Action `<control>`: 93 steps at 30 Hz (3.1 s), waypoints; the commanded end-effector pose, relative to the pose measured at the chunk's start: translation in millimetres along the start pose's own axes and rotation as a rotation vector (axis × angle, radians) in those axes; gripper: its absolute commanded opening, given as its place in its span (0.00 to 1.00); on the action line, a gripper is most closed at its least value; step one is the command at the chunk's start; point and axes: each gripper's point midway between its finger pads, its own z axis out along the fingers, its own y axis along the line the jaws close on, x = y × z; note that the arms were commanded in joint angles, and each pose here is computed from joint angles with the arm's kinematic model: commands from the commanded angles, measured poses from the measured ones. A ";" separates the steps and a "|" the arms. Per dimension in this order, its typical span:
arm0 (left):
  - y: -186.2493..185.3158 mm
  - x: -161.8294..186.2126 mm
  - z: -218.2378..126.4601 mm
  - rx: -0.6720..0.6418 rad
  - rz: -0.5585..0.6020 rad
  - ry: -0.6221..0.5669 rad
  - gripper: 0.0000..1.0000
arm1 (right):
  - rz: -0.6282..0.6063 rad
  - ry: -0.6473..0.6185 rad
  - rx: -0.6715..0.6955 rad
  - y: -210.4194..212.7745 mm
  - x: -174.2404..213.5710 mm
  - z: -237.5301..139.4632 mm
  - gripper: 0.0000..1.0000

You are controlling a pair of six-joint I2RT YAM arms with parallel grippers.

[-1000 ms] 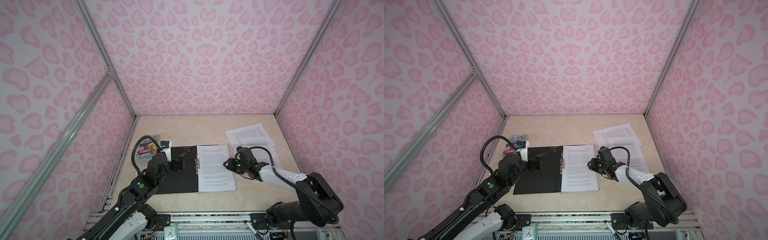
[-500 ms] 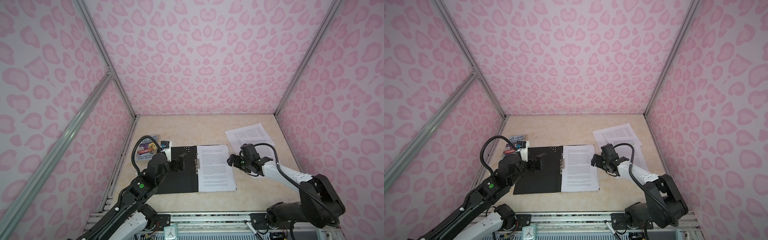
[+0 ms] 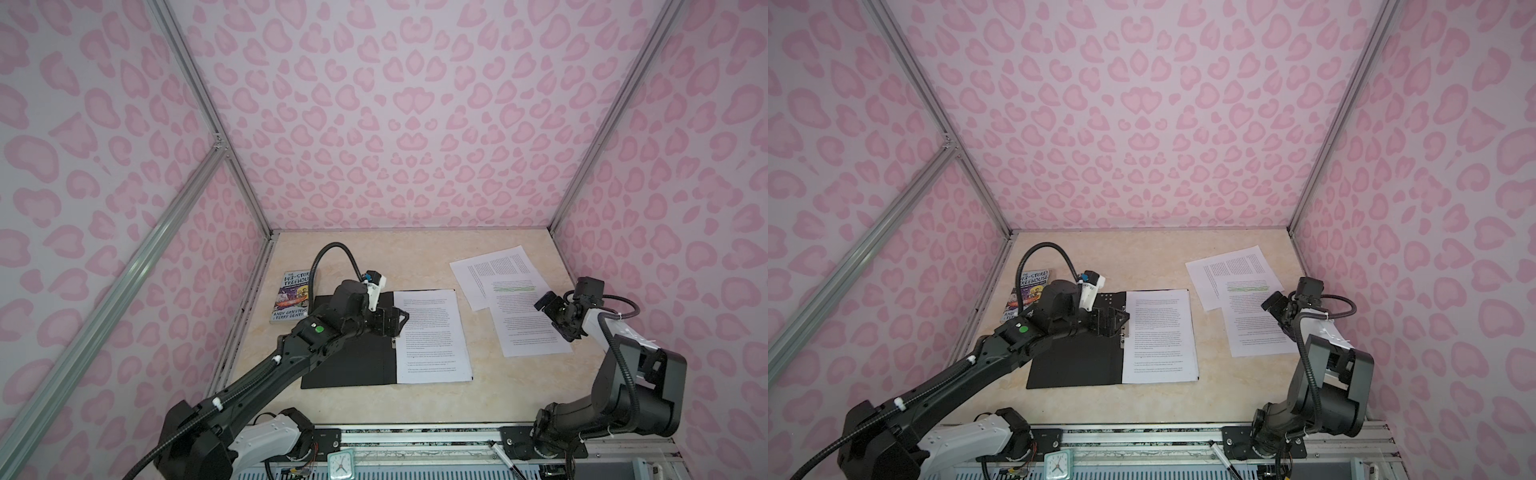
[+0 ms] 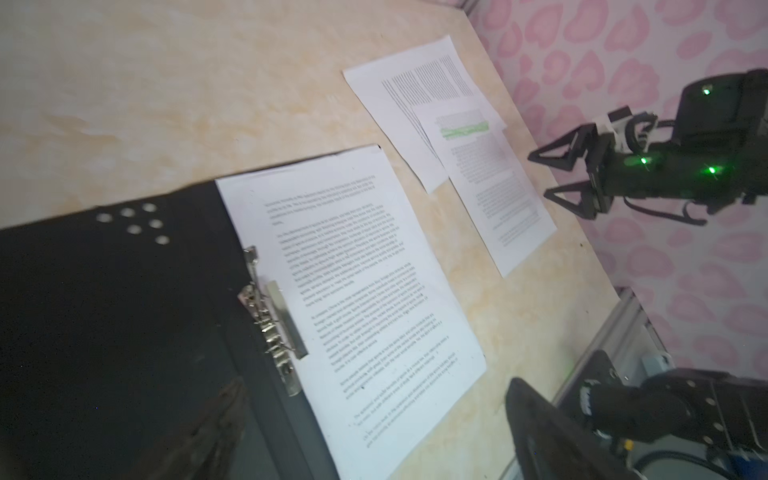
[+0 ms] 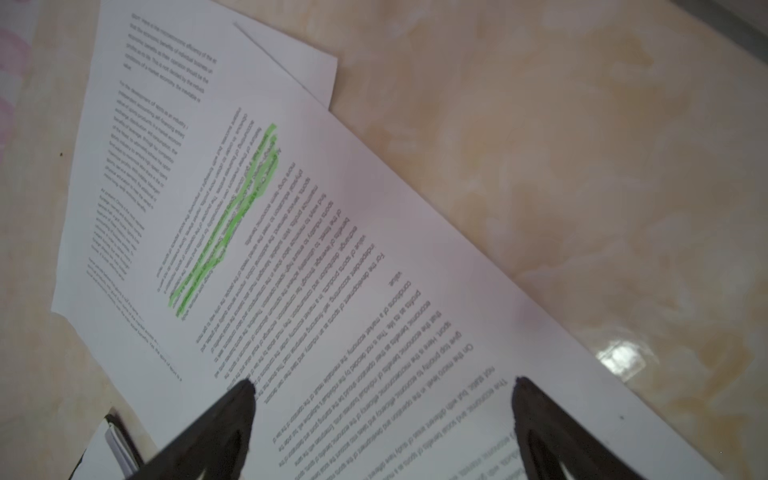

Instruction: Put the files into the folder

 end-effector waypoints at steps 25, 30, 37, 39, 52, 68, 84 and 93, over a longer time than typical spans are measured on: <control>-145.3 20.8 182.5 0.287 -0.006 0.373 0.92 | -0.012 0.025 -0.213 67.2 5.5 5.4 0.93; -152.5 28.4 215.7 0.300 -0.020 0.407 0.92 | 0.000 -0.027 -0.213 74.8 -31.7 23.1 0.91; -138.4 50.1 251.4 0.265 -0.059 0.468 0.92 | -0.007 -0.010 -0.262 89.7 -59.6 47.8 0.91; -134.6 56.1 256.2 0.260 -0.065 0.482 0.92 | -0.007 0.006 -0.265 89.3 -59.7 54.7 0.91; -102.7 97.5 273.5 0.181 -0.107 0.606 0.92 | 0.059 0.214 -0.297 73.3 -4.7 78.2 0.91; -87.0 115.0 280.4 0.138 -0.131 0.655 0.92 | 0.131 0.261 -0.449 69.4 28.3 26.8 0.96; -81.6 117.1 283.3 0.141 -0.133 0.661 0.91 | 0.159 0.307 -0.526 58.5 90.1 -26.9 0.98; -72.0 118.2 277.9 0.117 -0.131 0.666 0.91 | 0.177 0.201 -0.225 -8.3 74.3 -23.8 0.98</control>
